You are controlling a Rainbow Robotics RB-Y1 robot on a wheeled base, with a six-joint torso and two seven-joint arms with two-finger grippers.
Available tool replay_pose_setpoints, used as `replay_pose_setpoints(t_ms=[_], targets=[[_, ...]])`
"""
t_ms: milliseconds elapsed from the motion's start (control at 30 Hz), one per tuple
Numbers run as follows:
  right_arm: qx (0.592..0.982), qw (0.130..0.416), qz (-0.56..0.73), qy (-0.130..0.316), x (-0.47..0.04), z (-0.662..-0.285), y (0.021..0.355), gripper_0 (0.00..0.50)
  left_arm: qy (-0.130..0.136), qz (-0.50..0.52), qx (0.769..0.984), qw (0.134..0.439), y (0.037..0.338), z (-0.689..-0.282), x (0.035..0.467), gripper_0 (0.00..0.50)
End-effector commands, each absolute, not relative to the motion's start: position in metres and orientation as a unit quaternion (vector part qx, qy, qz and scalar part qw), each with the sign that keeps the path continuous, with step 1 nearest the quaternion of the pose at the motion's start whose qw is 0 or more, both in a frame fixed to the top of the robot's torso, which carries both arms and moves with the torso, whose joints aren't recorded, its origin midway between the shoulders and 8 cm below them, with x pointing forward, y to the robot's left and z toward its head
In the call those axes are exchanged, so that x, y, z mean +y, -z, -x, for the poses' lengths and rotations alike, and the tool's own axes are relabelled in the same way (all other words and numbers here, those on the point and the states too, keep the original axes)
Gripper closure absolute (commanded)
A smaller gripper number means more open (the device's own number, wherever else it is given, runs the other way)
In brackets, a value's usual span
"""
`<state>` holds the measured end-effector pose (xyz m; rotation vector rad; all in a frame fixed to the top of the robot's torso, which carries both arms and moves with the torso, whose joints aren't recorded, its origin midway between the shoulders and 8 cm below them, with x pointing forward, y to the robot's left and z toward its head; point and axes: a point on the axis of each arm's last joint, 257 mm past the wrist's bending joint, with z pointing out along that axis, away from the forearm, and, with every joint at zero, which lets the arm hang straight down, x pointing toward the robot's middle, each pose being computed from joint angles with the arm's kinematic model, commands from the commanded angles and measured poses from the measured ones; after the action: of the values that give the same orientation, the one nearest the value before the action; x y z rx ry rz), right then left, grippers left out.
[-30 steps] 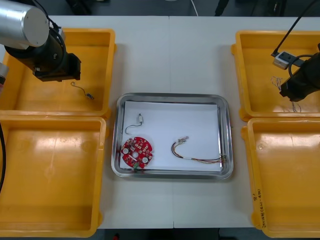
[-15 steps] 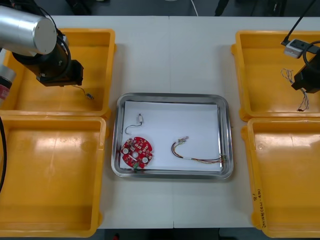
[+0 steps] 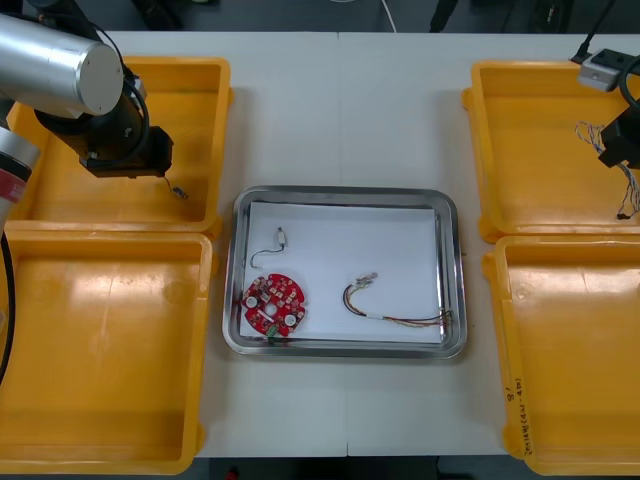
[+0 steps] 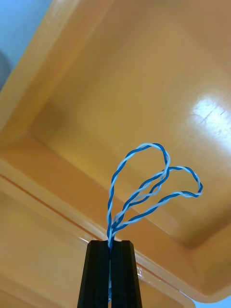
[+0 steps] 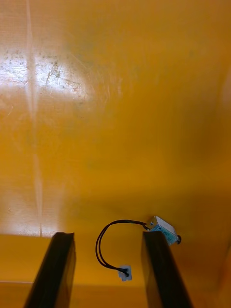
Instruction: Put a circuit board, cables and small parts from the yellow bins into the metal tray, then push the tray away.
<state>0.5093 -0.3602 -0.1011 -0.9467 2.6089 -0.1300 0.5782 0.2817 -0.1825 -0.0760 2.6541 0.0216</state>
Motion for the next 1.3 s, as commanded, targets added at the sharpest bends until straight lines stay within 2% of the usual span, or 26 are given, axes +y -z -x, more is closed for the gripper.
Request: replay_pose_setpoints(t_ms=[33,233,467,600,767,967,1100,1300], targets=[[0.916,0.226,0.328,0.053,-0.345,-0.517,0.067,0.5,-0.011,-0.039,0.966,0.257,0.169,-0.586,0.262,0.5],[0.901,0.243,0.355,0.057,-0.325,-0.516,0.056,0.5,-0.01,-0.039,0.966,0.256,0.169,-0.586,0.262,0.5],[0.882,0.244,0.397,0.066,-0.294,-0.509,0.056,0.5,-0.016,-0.041,0.965,0.257,0.168,-0.587,0.265,0.5],[0.865,0.24,0.432,0.083,-0.27,-0.503,0.06,0.5,-0.025,-0.044,0.964,0.259,0.166,-0.588,0.273,0.5],[0.847,0.234,0.469,0.082,-0.238,-0.495,0.071,0.5,-0.041,-0.044,0.963,0.261,0.165,-0.589,0.285,0.5],[0.831,0.224,0.504,0.071,-0.2,-0.488,0.085,0.5,-0.038,-0.035,0.965,0.258,0.164,-0.59,0.304,0.5],[0.82,0.221,0.524,0.068,-0.177,-0.486,0.089,0.5,-0.046,-0.038,0.965,0.257,0.162,-0.591,0.325,0.5],[0.8,0.211,0.555,0.084,-0.152,-0.485,0.096,0.5,-0.048,-0.039,0.963,0.263,0.157,-0.595,0.353,0.5]])
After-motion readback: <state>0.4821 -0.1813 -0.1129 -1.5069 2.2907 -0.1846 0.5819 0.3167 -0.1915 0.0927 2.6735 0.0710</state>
